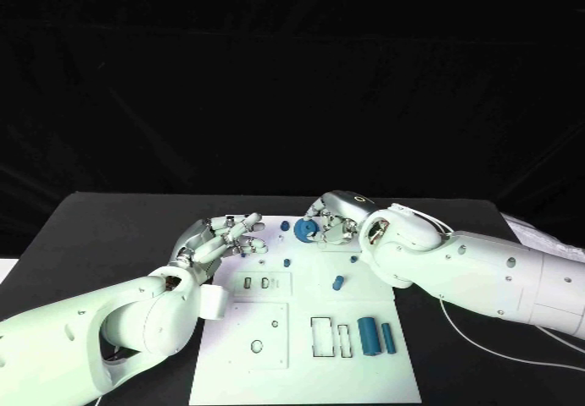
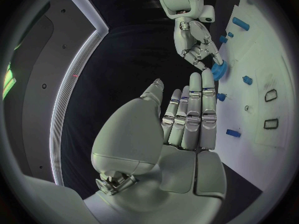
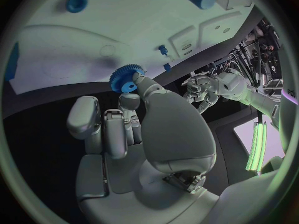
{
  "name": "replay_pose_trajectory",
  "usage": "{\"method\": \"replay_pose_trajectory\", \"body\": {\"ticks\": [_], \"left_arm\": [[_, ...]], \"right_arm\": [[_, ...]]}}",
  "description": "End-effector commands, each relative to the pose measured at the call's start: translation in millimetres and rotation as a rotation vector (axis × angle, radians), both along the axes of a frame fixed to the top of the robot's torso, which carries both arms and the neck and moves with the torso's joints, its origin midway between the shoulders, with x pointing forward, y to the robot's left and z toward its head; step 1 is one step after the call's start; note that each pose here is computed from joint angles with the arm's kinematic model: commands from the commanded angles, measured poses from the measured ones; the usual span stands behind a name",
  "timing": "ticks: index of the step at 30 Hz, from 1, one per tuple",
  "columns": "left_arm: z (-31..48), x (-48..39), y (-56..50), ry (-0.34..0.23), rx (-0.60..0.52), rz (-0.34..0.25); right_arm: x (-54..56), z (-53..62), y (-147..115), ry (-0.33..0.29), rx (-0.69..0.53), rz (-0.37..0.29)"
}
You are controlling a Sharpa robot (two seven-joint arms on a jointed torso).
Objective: Assemble the parts on the task board
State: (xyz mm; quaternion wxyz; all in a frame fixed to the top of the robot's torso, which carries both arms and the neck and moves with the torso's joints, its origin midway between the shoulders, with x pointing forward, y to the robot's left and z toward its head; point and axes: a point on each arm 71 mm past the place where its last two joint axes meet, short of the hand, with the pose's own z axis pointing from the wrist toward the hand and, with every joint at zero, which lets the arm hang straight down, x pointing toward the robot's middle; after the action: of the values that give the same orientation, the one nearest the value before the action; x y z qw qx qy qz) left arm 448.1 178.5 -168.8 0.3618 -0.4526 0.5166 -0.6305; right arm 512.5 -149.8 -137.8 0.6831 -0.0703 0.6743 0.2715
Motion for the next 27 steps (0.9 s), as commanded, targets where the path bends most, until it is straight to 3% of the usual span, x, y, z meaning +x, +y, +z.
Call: {"method": "replay_pose_trajectory", "body": {"ticks": [1,11,27], "left_arm": [[1.5,-0.6,-3.1,-0.010,-0.012,-0.024],[1.1,0.3,-2.9,-0.010,-0.011,-0.023],[1.0,0.4,-2.7,-0.009,-0.010,-0.023]], "right_arm": [[0.6,1.4,13,-0.014,0.005,0.010],[8.5,-8.6,46,0.021,-0.031,0.034],[12.8,-17.8,60,0.029,-0.055,0.037]]}}
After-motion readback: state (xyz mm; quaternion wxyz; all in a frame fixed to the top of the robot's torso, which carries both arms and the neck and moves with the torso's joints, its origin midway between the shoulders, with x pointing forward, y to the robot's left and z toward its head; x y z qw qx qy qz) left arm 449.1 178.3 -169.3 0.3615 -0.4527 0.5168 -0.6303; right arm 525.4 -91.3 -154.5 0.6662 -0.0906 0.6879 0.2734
